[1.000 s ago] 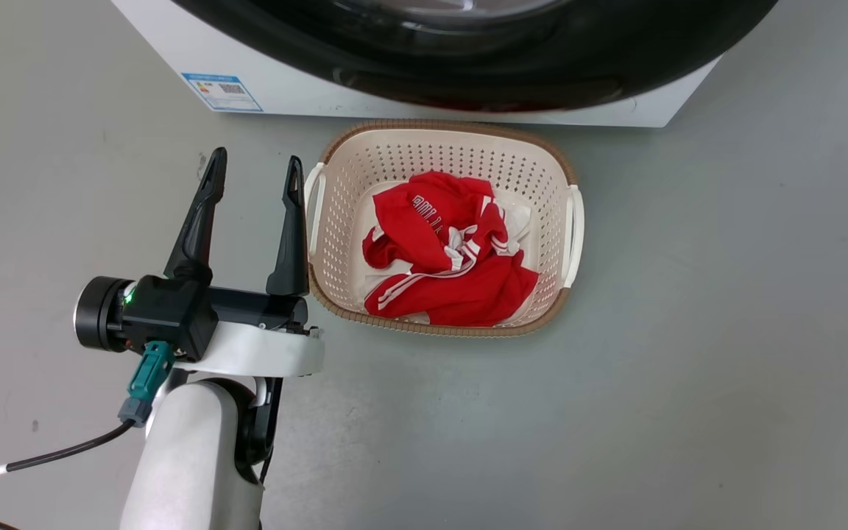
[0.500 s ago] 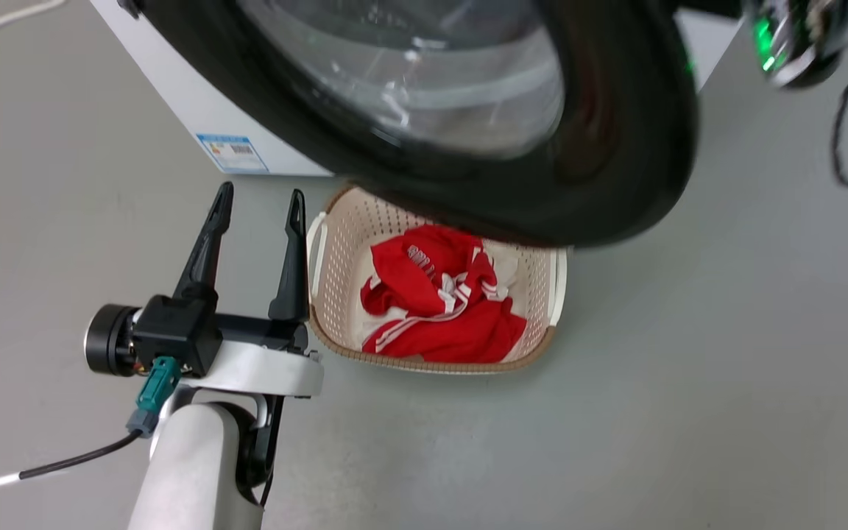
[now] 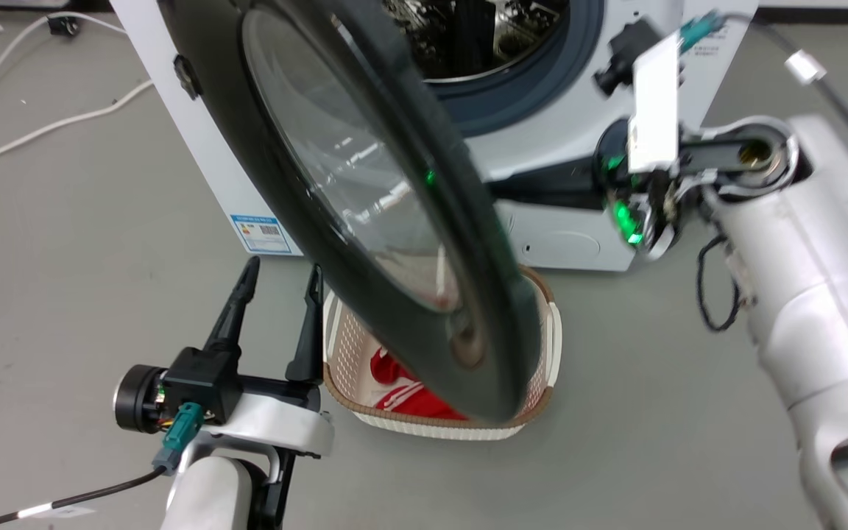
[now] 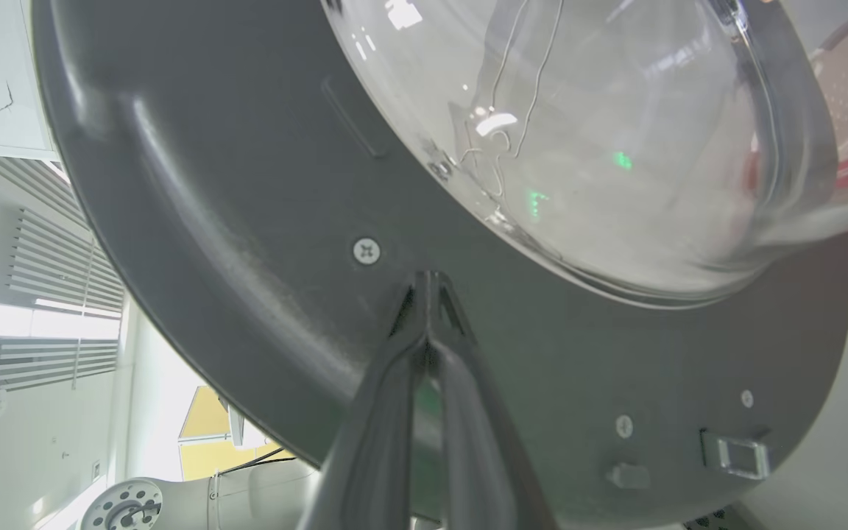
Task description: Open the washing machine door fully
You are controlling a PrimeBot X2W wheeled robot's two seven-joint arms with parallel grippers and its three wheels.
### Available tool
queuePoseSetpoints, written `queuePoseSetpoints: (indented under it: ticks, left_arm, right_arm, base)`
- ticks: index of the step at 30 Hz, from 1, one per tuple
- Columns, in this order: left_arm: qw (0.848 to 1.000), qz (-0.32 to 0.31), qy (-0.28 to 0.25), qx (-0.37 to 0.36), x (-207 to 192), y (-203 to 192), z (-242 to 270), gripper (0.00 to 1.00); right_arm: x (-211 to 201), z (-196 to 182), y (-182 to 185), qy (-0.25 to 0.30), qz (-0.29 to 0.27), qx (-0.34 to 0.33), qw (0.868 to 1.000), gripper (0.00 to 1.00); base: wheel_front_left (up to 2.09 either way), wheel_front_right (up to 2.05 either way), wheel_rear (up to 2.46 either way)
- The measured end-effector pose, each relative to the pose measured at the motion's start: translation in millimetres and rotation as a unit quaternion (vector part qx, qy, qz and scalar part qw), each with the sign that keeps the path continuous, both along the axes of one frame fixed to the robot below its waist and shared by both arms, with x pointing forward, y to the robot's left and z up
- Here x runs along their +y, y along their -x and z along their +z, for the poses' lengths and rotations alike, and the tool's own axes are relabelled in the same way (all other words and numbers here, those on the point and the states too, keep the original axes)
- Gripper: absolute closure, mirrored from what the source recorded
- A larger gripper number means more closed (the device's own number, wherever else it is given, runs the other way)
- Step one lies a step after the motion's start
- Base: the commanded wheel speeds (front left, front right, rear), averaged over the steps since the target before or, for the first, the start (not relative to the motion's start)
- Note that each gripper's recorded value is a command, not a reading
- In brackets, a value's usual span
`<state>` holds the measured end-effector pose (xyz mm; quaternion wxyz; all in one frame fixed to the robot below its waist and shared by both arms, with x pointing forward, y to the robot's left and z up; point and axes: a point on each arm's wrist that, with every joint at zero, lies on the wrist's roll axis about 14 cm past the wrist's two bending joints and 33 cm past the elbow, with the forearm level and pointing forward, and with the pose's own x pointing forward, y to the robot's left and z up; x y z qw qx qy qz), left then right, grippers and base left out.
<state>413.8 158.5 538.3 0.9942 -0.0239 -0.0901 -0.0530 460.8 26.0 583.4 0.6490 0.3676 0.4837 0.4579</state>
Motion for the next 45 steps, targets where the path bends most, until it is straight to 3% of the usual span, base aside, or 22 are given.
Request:
queuePoseSetpoints:
  ticks: [8,13,16,19,23,27,28,29,30,37,42,45]
  left_arm:
    - [1.000,0.000,0.002,-0.003,0,14,4,0.00]
    - [1.000,0.000,0.003,-0.001,0,17,3,0.00]
    - [1.000,-0.004,0.003,0.000,-2,18,2,0.00]
    - [1.000,-0.004,0.006,-0.002,-2,18,3,0.00]
    - [1.000,-0.005,0.008,-0.003,-3,19,4,0.00]
    - [1.000,0.000,0.009,-0.005,-1,23,6,0.00]
    - [1.000,0.001,0.010,-0.005,0,25,6,0.00]
    - [1.000,0.002,0.010,-0.005,0,26,6,0.00]
    - [1.000,0.003,0.010,-0.006,1,26,7,0.00]
    - [1.000,0.008,0.011,-0.009,4,31,9,0.00]
    - [1.000,0.009,0.011,-0.009,5,36,8,0.00]
    - [1.000,0.012,0.010,-0.011,7,37,9,0.00]
  right_arm:
    - [23,-7,40,-0.016,0.048,0.007,0.999,1.00]
    - [28,-10,50,-0.028,0.046,0.008,0.999,1.00]
    - [27,-9,45,-0.043,0.010,-0.003,0.999,1.00]
    - [17,-5,27,-0.071,-0.069,-0.021,0.995,1.00]
    - [-19,-4,5,-0.105,-0.194,-0.047,0.974,1.00]
    - [-60,-15,1,-0.145,-0.307,-0.038,0.940,1.00]
    - [-71,-19,2,-0.151,-0.335,-0.035,0.929,0.76]
    - [-84,-23,2,-0.157,-0.366,-0.033,0.917,0.22]
    - [-95,-28,4,-0.163,-0.392,-0.029,0.905,0.00]
    - [-169,-52,24,-0.182,-0.565,-0.035,0.804,0.00]
    - [-212,-50,43,-0.127,-0.657,-0.127,0.732,0.00]
    - [-228,-46,55,-0.072,-0.679,-0.202,0.702,0.00]
  base:
    - [0.00,0.00,0.00]
    - [0.00,0.00,0.00]
    - [0.00,0.00,0.00]
    - [0.00,0.00,0.00]
    - [0.00,0.00,0.00]
    - [0.00,0.00,0.00]
    - [0.00,0.00,0.00]
    - [0.00,0.00,0.00]
    - [0.00,0.00,0.00]
    - [0.00,0.00,0.00]
    - [0.00,0.00,0.00]
    - [0.00,0.00,0.00]
